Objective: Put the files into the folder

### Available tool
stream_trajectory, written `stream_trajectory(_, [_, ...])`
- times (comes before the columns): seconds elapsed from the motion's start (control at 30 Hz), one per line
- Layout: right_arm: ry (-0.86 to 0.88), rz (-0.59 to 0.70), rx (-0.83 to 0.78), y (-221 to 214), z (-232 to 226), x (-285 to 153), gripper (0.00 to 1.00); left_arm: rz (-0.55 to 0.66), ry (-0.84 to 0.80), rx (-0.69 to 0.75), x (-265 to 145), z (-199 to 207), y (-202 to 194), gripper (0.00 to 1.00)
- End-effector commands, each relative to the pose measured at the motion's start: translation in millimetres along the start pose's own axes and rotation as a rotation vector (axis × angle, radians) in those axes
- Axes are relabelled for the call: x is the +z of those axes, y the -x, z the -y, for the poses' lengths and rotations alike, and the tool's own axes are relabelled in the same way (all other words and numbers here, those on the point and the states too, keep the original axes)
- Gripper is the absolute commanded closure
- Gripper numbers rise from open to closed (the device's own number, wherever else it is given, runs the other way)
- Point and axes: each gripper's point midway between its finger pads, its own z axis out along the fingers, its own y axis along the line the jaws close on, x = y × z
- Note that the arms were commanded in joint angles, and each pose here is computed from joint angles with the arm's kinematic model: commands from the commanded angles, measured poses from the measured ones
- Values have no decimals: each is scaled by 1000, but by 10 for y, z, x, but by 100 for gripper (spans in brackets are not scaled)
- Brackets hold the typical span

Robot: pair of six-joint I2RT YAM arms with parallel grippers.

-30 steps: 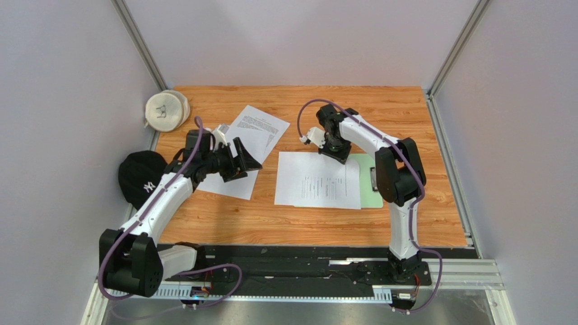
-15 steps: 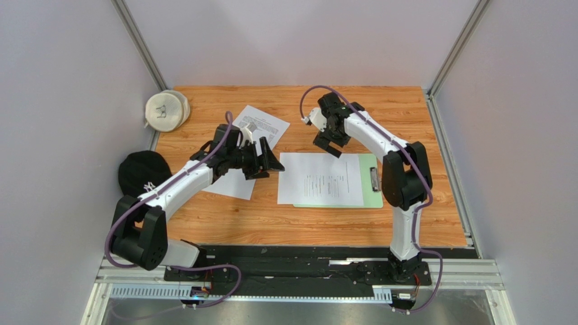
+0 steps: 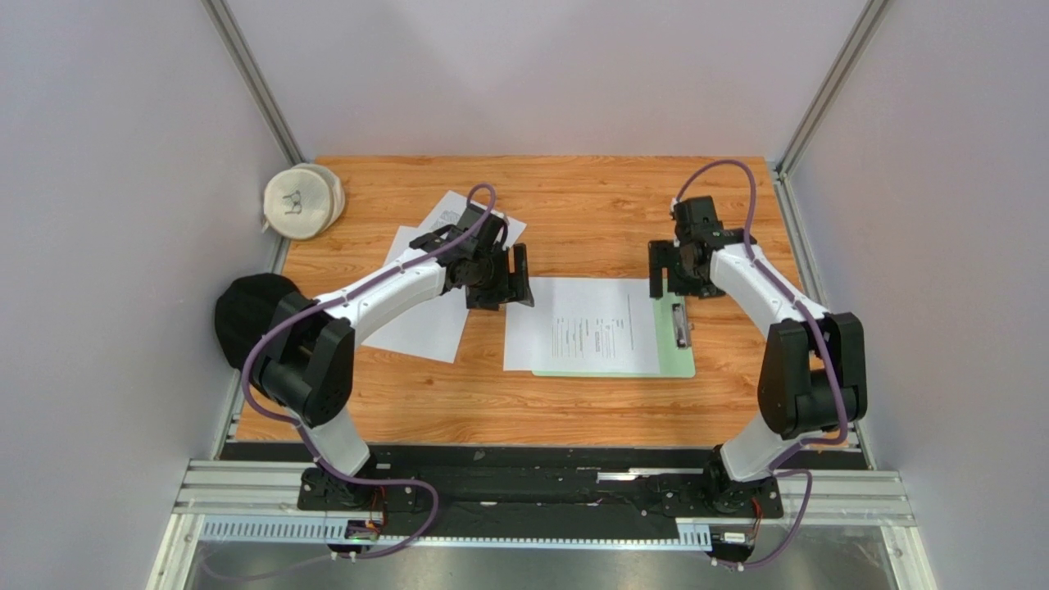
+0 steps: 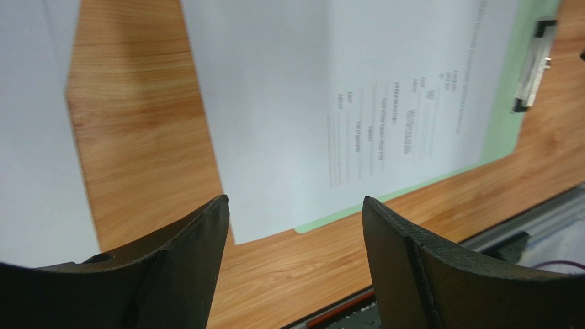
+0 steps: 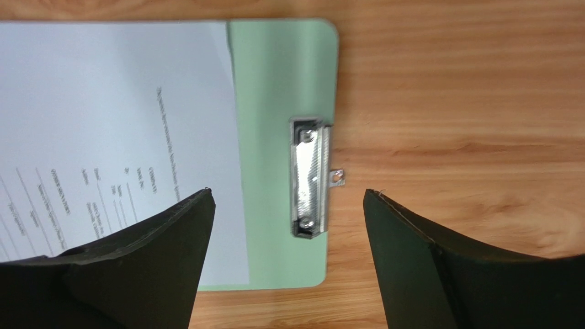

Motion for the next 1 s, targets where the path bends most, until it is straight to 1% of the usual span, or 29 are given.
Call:
stream_trajectory(0.0, [179,137,161,99,-427,-140,16,11,180,83,21,-370,73,21])
stream_trajectory(0.03, [148,135,181,11,-368,-92,14,-15,196,103,96,-421,32,21])
stream_trajectory(0.13, [136,125,228,-21,-320,-72,13,-43,214,106,231,-483,-3,23])
stream_trajectory(0.3, [99,112,278,2,-142,-22,13,-63,155,85,442,-414,-29,25])
stream_trajectory(0.5, [120,131,279,91,-99,-66,13,-123,133,35,702,-435,-175,26])
stream_trajectory(0.67, [126,135,276,110,-102,-51,13,-126,127,-6,746,-449,-237,26])
stream_trajectory(0.77, [127,122,276,104,-102,-14,13,-150,111,-22,788,-427,-302,27])
stream_trajectory(0.97, [115,93,271,39,-70,73,14,-173,97,-23,837,-369,-428,27])
